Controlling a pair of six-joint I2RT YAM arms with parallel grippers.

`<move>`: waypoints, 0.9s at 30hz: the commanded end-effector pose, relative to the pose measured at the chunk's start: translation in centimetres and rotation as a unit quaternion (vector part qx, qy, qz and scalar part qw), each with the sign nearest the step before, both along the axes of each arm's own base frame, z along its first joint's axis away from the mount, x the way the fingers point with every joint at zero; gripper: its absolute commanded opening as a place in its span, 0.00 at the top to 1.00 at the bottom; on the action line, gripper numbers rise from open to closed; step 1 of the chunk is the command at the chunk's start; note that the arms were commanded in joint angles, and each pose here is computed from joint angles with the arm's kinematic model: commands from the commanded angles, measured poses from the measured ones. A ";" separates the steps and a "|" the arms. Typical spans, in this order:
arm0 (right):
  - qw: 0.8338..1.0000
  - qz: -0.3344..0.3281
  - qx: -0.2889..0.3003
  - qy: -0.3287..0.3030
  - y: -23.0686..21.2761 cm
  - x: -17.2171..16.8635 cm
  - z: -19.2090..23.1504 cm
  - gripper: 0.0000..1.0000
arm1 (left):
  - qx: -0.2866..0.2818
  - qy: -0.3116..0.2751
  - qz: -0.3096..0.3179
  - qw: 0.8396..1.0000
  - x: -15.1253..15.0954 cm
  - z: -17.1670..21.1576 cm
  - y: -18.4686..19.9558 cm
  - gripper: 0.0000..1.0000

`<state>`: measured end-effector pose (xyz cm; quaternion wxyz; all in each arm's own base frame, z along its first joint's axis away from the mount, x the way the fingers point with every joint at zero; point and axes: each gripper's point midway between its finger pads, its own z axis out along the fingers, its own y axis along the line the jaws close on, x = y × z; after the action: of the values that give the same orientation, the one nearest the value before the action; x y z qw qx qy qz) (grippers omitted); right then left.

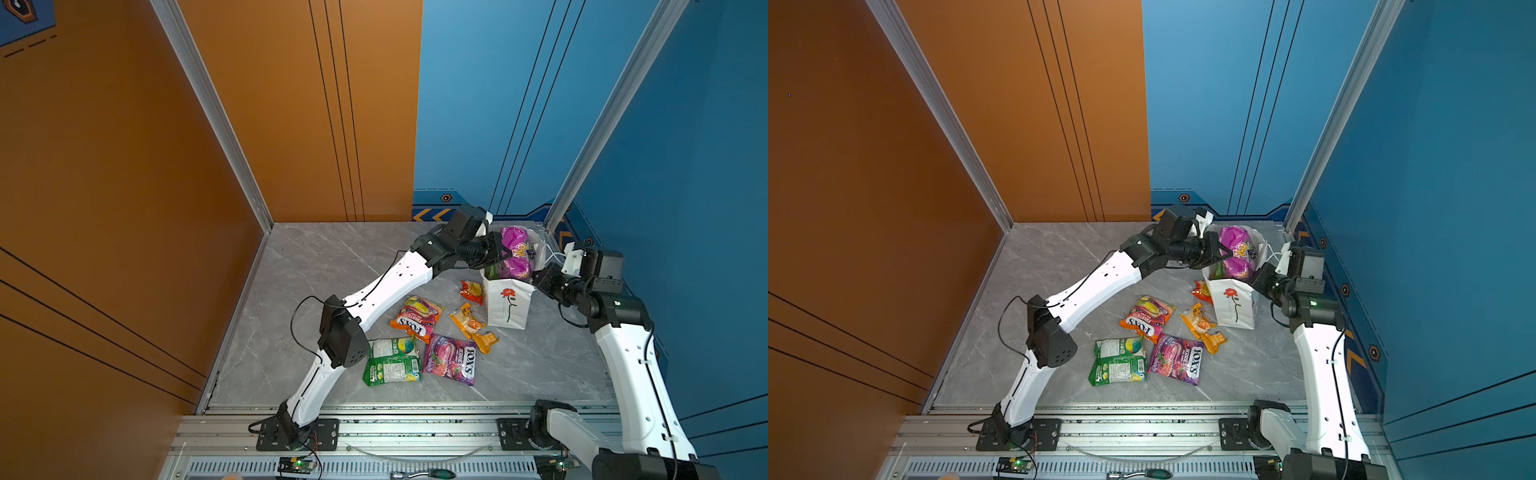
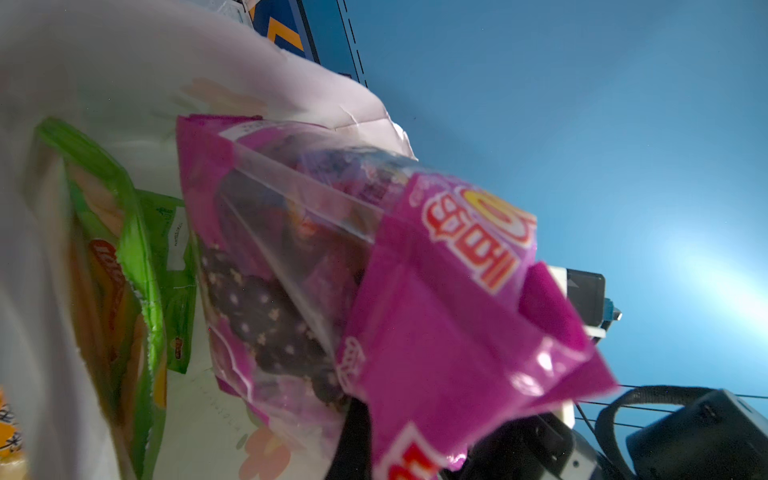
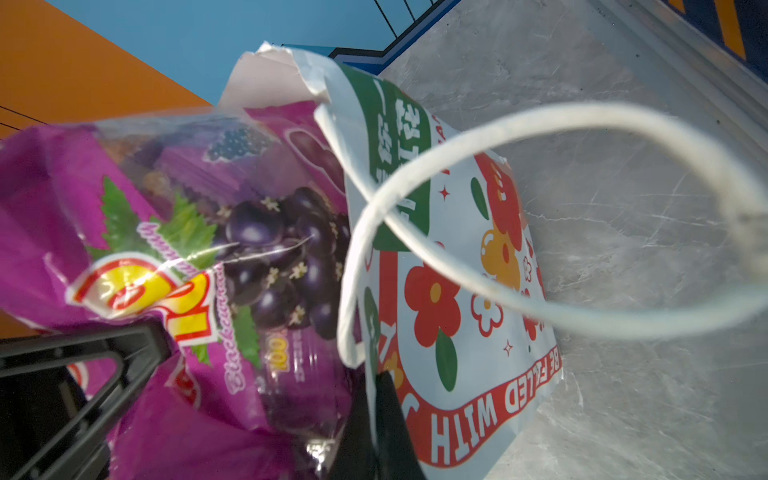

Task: Place the snacks into the paper bag
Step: 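Lower the purple candy bag into the paper bag and open the left gripper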

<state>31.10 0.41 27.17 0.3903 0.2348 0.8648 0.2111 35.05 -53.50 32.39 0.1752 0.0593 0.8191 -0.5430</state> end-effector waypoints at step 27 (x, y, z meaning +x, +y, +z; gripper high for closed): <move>1.000 -0.011 -0.023 -0.002 -0.3 -0.5 0.0 1.00 | 0.018 -0.066 0.007 0.998 1.3 2.3 0.8 0.74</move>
<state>30.49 0.41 26.65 0.3859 0.2374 0.8692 0.1983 36.11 -54.05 31.10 0.1818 0.0770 0.8305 -0.5208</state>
